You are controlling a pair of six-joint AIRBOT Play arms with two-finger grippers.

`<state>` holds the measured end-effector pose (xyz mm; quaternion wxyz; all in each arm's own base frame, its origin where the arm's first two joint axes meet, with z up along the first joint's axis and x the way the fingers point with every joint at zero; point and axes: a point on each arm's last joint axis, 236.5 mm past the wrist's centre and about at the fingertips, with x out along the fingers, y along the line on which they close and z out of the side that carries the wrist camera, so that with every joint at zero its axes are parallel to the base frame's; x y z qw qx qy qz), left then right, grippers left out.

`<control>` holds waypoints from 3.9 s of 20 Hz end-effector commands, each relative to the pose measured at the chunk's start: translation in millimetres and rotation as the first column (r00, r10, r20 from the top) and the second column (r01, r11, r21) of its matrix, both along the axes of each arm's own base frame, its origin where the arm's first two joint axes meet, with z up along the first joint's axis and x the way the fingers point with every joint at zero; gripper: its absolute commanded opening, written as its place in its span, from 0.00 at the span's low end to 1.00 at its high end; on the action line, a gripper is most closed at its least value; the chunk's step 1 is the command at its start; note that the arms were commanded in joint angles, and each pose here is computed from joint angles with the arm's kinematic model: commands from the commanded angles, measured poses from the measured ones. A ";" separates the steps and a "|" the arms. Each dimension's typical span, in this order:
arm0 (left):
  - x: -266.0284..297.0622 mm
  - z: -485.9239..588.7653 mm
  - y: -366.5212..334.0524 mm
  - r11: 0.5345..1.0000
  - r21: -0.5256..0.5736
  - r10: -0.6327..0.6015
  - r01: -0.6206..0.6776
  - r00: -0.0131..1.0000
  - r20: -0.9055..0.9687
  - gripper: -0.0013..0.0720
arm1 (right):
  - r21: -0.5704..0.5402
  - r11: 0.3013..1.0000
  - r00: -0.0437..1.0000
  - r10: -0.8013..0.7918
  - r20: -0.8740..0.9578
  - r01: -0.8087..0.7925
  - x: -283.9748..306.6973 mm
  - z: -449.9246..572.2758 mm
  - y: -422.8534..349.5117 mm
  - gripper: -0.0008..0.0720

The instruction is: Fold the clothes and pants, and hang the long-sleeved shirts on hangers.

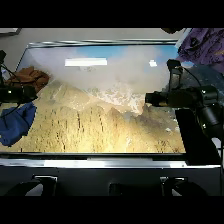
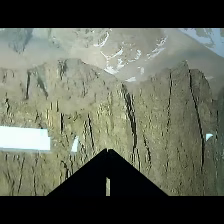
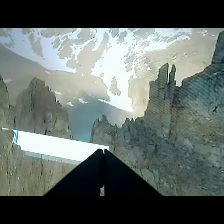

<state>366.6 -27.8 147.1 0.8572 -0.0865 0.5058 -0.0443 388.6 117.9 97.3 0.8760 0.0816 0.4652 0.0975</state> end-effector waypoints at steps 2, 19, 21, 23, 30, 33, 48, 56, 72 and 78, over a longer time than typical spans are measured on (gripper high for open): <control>-0.1 0.2 -0.3 1.000 0.000 -0.001 0.001 1.000 0.001 0.04 | 0.001 1.000 1.000 0.001 0.000 -0.001 -0.1 0.2 0.5 0.05; 3.3 2.1 -0.1 1.000 -0.001 0.003 -0.002 1.000 0.017 0.04 | 0.002 1.000 1.000 0.001 0.000 -0.001 0.0 0.2 0.7 0.05; 4.4 2.8 0.0 1.000 -0.001 0.003 -0.003 1.000 0.022 0.04 | 0.002 1.000 1.000 0.001 0.000 -0.001 0.0 0.2 0.7 0.05; 5.8 3.7 0.2 1.000 -0.001 0.005 -0.005 1.000 0.029 0.04 | 0.002 1.000 1.000 0.001 0.000 -0.001 0.1 0.3 0.7 0.05; 3.7 -8.8 48.4 0.970 0.092 0.229 -0.227 0.973 -0.011 1.00 | 0.005 1.000 1.000 0.000 0.006 0.000 1.2 1.2 1.1 0.05; -1.1 -22.1 115.6 0.910 0.154 0.388 -0.386 0.921 0.014 1.00 | 0.006 1.000 1.000 0.000 0.005 0.000 1.1 1.2 1.4 0.05; -5.4 -208.3 278.8 0.679 0.052 0.733 -0.732 0.680 0.004 1.00 | 0.008 1.000 1.000 -0.001 0.005 0.001 1.1 1.3 1.5 0.06; 3.8 -226.1 226.6 0.715 -0.083 0.678 -0.695 0.717 -0.165 0.03 | 0.033 0.999 0.999 -0.039 -0.008 0.039 1.0 1.2 1.5 0.13; -22.9 -84.9 -279.2 0.799 -0.602 -0.062 0.004 0.995 -0.075 0.03 | -0.162 0.986 0.981 0.012 -0.194 -0.044 -41.2 -28.0 -30.8 0.14; -38.4 -163.3 -321.3 0.830 -0.555 -0.069 -0.063 0.974 -0.214 0.44 | -0.203 0.978 0.979 0.000 -0.204 -0.042 -43.0 -30.0 -40.2 0.49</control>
